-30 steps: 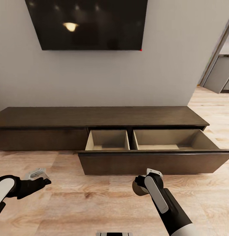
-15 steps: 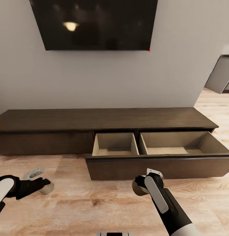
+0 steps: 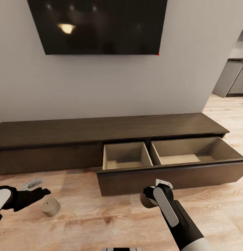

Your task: Place each of the two pumpkins and all three candles from the living room inside a cabinet in the living room (use any cabinet), then make sure every cabinet is closed, and position the cauldron so it is next to a table in the living room.

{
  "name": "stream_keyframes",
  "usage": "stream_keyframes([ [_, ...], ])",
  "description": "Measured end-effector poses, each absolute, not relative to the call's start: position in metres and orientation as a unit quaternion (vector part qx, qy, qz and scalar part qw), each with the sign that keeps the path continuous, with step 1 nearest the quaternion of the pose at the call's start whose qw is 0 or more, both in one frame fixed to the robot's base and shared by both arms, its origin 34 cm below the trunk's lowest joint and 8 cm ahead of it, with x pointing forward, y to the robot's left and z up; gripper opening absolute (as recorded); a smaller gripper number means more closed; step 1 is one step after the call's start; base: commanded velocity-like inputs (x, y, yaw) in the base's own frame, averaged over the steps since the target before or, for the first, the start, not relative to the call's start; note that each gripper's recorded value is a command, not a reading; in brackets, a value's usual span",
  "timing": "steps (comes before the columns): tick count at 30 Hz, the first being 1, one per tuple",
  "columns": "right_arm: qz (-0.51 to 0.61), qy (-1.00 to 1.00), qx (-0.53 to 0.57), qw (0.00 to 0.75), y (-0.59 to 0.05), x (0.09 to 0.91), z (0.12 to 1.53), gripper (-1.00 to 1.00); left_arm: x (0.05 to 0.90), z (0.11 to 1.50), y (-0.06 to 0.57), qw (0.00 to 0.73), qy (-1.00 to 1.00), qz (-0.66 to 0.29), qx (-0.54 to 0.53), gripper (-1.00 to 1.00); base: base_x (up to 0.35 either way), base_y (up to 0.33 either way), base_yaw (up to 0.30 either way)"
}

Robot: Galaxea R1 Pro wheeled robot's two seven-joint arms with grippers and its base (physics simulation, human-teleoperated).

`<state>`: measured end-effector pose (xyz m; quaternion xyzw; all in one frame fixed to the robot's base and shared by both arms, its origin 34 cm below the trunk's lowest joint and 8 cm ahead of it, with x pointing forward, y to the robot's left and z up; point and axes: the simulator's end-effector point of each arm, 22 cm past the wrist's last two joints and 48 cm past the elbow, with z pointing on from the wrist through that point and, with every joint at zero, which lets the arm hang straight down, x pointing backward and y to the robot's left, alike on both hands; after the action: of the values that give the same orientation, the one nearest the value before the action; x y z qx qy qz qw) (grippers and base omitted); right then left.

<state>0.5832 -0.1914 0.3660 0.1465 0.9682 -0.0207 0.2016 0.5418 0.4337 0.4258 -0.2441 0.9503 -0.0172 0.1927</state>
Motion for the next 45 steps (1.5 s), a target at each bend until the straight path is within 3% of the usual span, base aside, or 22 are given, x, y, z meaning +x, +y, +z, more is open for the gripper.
stream_keyframes([
  [15, -0.021, 0.969, 0.144, 0.201, -0.192, 0.583, 0.367, -1.0, 0.541, 0.425, 0.436, 0.191, 0.95, -0.015, -0.247, 1.0, 0.1, 0.097, -0.001],
  [26, -0.024, 0.99, 0.075, 0.12, -0.19, 0.551, 0.354, -1.0, 0.537, 0.416, 0.469, 0.198, 0.941, 0.033, -0.271, 1.0, 0.002, 0.002, 0.0],
  [35, 0.111, 0.985, 0.098, 0.091, -0.131, 0.545, 0.367, -1.0, 0.536, 0.394, 0.497, 0.186, 0.928, 0.05, -0.318, 1.0, 0.0, 0.0, 0.0],
  [45, 0.182, 0.972, 0.097, 0.113, -0.108, 0.557, 0.401, -1.0, 0.561, 0.388, 0.494, 0.227, 0.934, 0.017, -0.274, 1.0, 0.0, 0.0, 0.0],
])
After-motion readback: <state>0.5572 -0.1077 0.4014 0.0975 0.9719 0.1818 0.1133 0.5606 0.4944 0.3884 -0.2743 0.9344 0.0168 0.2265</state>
